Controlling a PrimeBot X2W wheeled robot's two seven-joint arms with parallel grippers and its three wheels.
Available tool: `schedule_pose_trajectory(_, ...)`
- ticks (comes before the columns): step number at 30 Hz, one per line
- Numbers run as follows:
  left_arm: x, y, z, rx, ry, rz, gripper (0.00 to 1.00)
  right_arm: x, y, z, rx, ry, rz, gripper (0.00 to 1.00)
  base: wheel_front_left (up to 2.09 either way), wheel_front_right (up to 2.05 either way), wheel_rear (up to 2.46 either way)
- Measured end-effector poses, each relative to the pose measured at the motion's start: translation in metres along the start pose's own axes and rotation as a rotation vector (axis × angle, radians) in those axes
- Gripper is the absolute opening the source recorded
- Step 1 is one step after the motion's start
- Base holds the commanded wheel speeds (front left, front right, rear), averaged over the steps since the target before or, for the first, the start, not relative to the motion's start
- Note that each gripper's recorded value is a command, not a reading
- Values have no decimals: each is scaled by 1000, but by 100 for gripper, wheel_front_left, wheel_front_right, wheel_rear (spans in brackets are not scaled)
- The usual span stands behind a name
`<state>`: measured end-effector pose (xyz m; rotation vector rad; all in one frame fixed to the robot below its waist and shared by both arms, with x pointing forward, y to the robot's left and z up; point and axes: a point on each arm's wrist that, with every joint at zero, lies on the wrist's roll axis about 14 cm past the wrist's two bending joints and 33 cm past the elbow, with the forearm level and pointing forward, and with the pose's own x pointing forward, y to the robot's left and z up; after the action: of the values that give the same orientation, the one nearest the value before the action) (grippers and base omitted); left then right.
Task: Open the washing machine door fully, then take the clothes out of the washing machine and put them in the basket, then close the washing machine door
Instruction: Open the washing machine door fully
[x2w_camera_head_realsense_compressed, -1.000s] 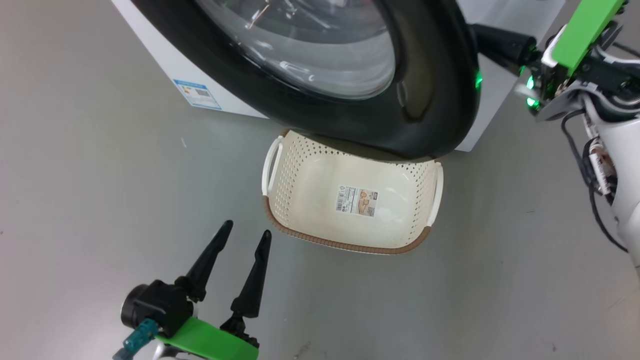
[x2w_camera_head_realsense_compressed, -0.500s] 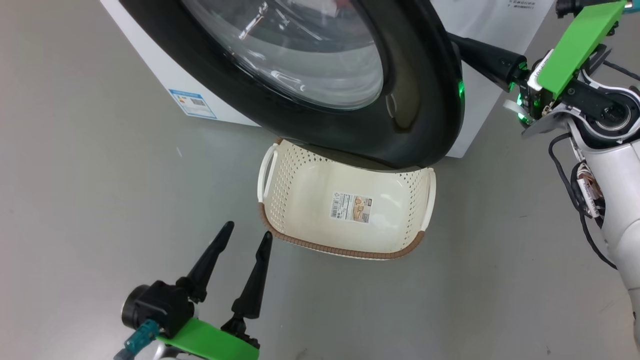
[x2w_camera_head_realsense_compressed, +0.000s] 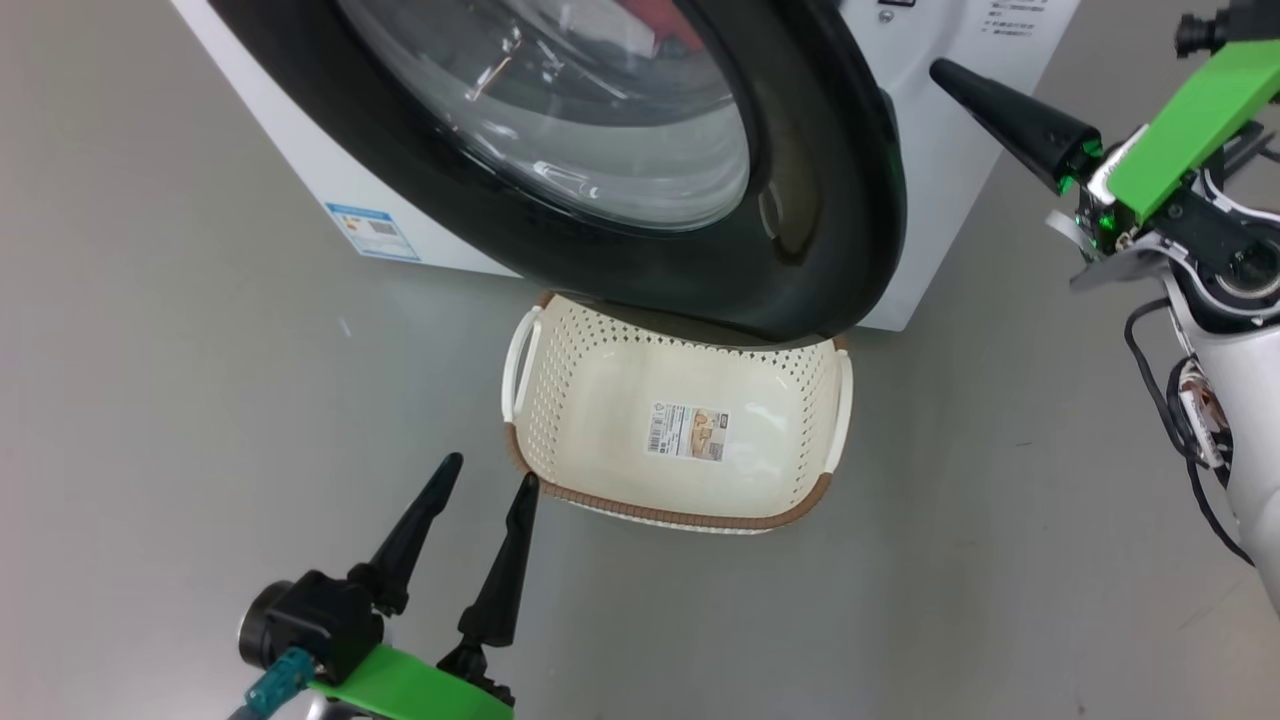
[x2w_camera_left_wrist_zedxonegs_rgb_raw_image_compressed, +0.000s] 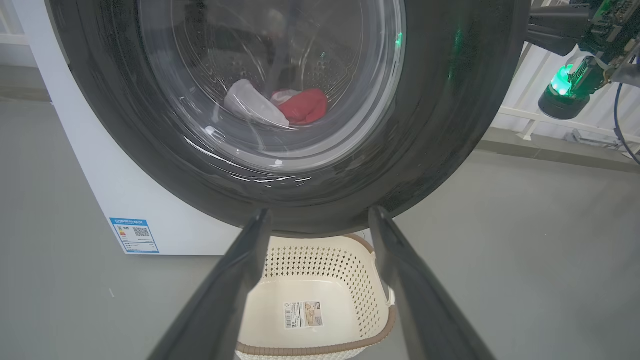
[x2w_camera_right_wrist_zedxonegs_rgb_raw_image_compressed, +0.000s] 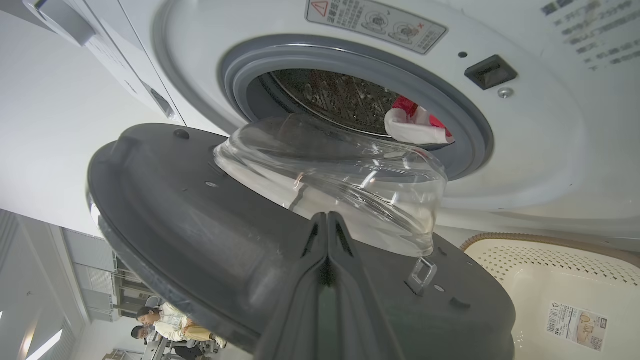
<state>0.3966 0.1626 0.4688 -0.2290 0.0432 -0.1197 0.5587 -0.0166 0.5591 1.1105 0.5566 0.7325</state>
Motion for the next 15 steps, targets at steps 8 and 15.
schedule_pose_trajectory(8, -3, -3, 0, -6, -2, -6, 100, -27, -15, 0, -15, -49, -52, 0, 0, 0, 0)
schedule_pose_trajectory(15, 0, -3, 4, -1, -15, -12, 100, -64, -44, -9, -70, -113, -148, 0, 0, 0, 0)
